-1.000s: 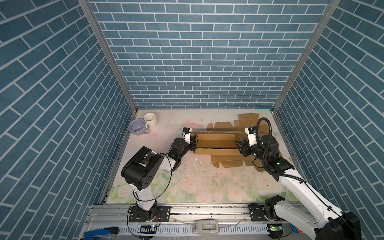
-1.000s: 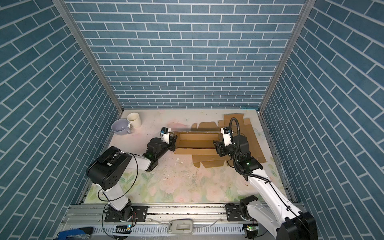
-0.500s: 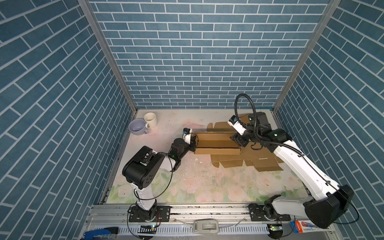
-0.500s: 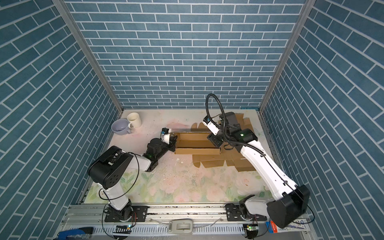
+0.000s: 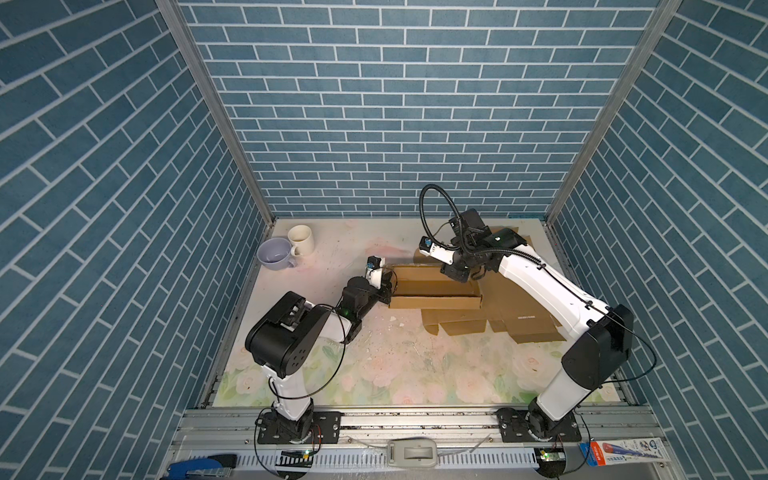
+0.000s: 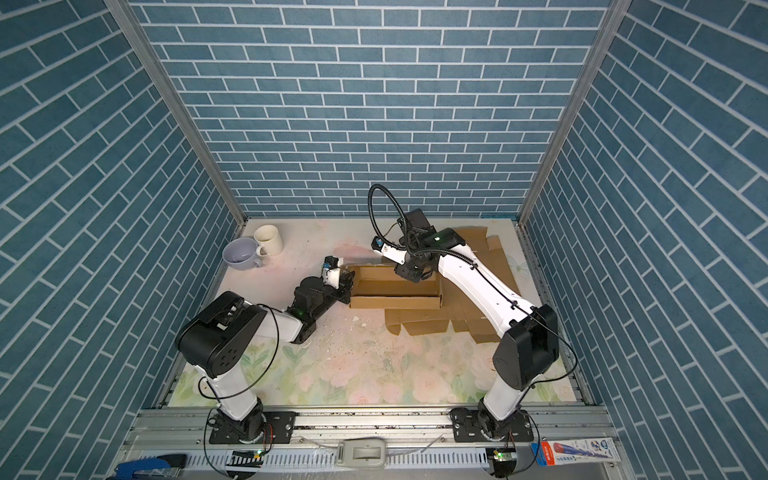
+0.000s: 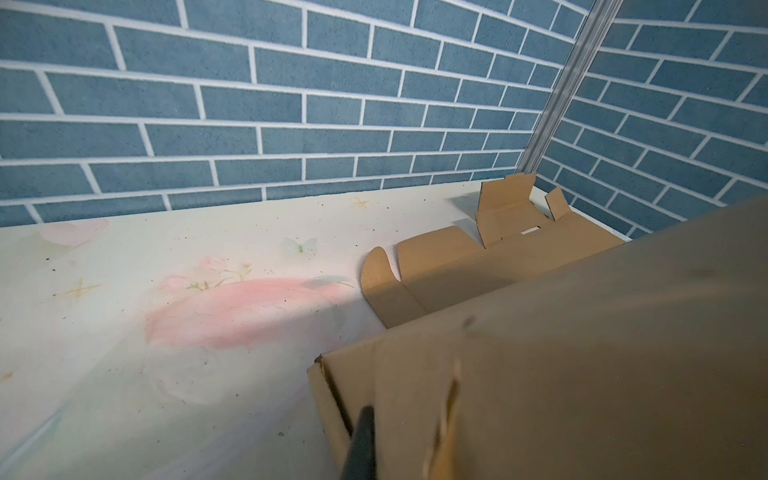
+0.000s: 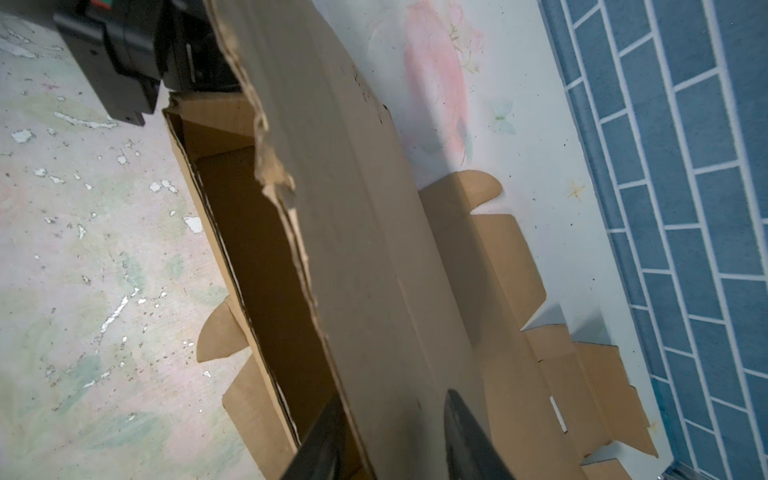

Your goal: Fold the paper box

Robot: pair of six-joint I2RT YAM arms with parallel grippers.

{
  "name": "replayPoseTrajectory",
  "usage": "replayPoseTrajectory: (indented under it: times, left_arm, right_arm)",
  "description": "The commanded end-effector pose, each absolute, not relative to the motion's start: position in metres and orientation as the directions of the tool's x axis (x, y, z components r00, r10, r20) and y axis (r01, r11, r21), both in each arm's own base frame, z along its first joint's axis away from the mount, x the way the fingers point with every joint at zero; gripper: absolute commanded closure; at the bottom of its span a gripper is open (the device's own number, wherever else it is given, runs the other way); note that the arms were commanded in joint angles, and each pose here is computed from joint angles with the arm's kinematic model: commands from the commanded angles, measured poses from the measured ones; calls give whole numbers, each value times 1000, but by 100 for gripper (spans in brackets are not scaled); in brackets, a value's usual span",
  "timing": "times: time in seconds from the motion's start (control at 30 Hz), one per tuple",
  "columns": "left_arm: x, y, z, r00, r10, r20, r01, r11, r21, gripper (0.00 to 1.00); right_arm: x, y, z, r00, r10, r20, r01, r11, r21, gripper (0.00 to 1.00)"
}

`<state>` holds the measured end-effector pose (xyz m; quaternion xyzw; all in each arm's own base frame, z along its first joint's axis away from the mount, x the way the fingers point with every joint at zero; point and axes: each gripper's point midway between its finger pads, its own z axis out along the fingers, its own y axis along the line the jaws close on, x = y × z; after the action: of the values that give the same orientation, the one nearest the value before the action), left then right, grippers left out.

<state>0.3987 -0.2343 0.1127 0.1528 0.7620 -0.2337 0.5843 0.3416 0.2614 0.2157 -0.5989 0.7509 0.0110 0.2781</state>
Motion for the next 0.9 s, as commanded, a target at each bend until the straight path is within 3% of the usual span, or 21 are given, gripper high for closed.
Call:
replayPoseTrajectory:
  times: [0.0,0.1,0.37,0.7,0.87]
  left_arm:
    - [372,-232,44,-459,85,-884,505,844,-181,100]
    - [372,-232,46,-457,81,-886,505,844,-184,100]
    - [369,-225,48,-449,82,-890,490,855,-168,100]
    - [358,-206,78,-412,51,-910,448,881,-154,67]
    - [343,-188,101,-397,59,-916,421,898,-124,60]
  right_arm:
    - [338,267,216,-63,-916,-397,-932,196,-305,75]
    - [333,276,211,-64,-913,-404,-955,173,-241,85]
    - [310,276,192,-88,-918,-387,-984,139,-107,95]
    - [298,281,154,-130,-886,-445,-984,172,-54,98]
    - [298,281,139,-150,-882,-447,-981,189,-44,98]
